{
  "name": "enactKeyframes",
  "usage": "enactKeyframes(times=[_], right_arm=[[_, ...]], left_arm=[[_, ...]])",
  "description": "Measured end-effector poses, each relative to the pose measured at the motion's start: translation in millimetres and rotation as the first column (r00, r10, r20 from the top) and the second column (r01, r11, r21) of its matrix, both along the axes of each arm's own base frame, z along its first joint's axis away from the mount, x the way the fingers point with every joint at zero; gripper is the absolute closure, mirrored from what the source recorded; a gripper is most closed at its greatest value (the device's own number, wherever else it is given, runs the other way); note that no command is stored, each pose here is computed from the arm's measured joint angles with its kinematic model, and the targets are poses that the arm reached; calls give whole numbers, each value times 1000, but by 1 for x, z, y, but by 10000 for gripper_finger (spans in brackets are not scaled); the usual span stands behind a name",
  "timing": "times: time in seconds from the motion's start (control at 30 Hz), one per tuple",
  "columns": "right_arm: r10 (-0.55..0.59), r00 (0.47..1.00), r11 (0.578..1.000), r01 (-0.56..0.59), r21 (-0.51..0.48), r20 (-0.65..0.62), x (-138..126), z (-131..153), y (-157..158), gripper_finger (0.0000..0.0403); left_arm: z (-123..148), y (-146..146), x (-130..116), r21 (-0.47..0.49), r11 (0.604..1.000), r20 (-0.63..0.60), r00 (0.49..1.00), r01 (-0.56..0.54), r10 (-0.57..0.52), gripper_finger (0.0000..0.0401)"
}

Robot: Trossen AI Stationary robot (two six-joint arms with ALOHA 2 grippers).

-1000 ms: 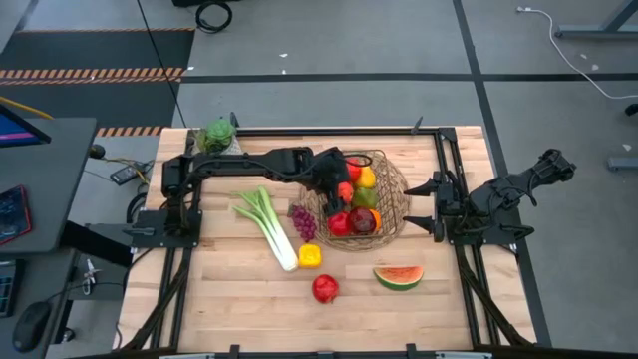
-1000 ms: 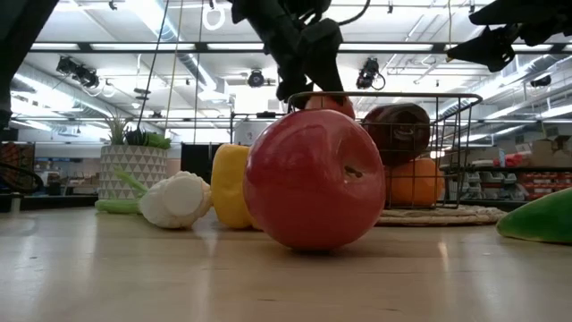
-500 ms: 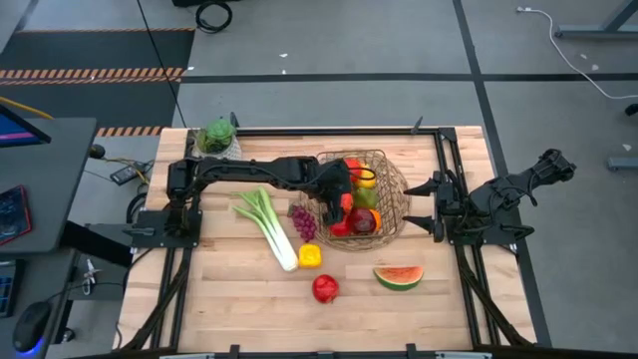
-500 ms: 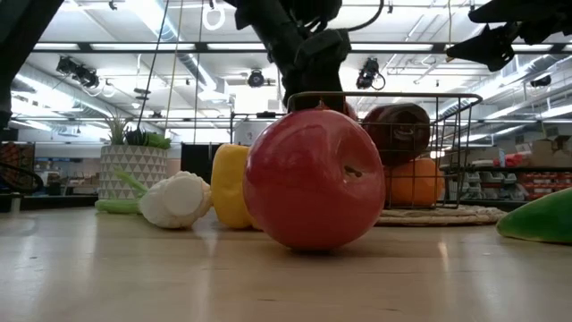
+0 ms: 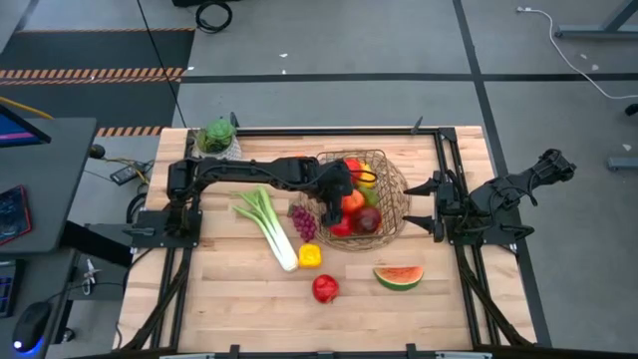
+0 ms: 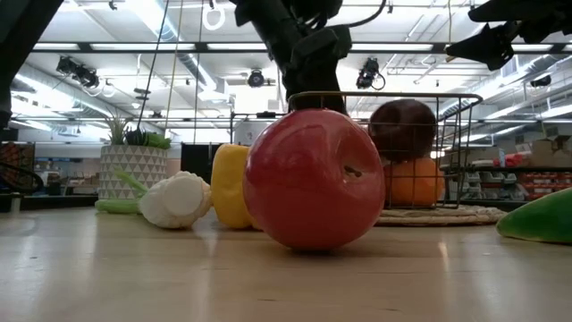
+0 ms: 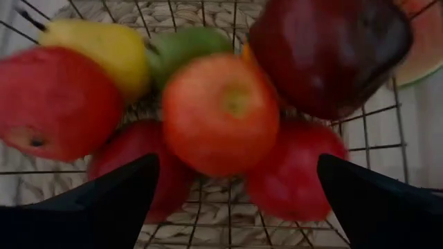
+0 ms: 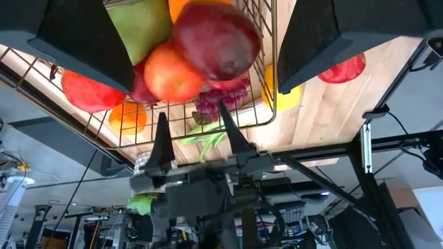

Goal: Build produce basket
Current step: Put the orange into the wire basket

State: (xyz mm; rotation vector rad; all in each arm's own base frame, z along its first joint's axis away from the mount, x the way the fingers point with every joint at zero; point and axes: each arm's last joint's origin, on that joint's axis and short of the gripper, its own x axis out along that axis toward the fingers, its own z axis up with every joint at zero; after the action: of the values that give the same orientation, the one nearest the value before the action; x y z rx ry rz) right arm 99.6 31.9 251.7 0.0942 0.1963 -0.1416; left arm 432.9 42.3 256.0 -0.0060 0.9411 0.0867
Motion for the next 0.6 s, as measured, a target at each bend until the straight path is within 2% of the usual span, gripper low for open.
enactKeyframes(times=[0.17, 0.3, 0.47, 0.6], right_arm=[[-2, 1000, 1000, 2, -3, 0, 0, 0, 0, 45], [-2, 1000, 1000, 2, -3, 0, 0, 0, 0, 45], [-3, 1000, 1000, 3, 3, 1, 0, 0, 0, 45], [-4, 1000, 1000, 4, 22, 3, 0, 0, 0, 45]], left_arm=[[22, 4, -2, 65, 998, -22, 1000, -8, 9, 1], [56, 11, -11, 100, 995, -76, 997, 22, -14, 1], [97, 30, -30, 94, 993, -91, 993, -69, 77, 1], [102, 50, -42, 111, 987, -102, 987, -115, 127, 1]])
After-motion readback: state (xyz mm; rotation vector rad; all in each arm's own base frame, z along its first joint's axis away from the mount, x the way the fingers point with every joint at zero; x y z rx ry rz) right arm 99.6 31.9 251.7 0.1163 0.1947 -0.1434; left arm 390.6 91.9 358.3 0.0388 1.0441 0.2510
